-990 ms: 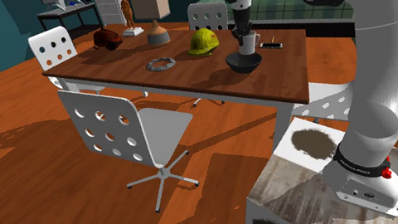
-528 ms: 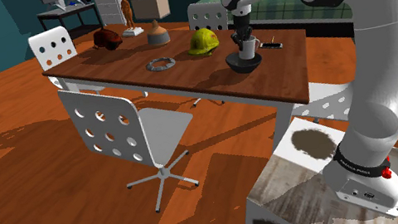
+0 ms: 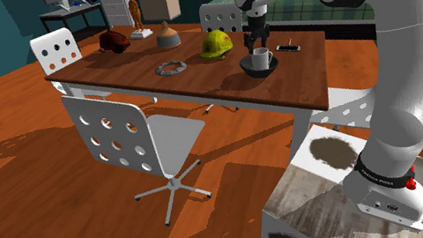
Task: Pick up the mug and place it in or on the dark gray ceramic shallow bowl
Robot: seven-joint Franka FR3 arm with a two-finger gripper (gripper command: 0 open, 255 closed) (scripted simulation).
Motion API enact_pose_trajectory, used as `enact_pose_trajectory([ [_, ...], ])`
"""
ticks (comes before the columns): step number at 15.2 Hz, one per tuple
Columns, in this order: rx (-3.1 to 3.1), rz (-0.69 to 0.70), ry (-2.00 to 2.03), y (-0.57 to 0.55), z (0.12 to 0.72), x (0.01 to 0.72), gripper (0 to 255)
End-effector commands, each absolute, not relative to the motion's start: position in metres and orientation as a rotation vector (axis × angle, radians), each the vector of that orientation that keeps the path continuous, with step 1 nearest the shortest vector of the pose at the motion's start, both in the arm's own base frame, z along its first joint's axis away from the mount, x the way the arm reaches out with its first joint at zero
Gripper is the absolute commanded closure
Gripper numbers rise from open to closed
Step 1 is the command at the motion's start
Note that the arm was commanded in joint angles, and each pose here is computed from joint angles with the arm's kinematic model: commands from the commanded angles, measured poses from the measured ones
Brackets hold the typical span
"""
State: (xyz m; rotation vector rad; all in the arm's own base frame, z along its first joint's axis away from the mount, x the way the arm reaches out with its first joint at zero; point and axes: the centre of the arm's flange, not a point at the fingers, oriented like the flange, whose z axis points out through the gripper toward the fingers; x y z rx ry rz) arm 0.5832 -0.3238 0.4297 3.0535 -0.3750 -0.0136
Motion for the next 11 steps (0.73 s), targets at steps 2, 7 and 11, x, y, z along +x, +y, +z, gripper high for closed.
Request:
enact_pose_trajectory([
  [2,3.054,-0.014,-0.375,-0.324,0.43,0.583,0],
  [7,3.054,-0.014,-0.375,-0.321,0.48,0.584,0],
  [11,3.054,-0.014,-0.375,-0.321,0.48,0.584,0],
])
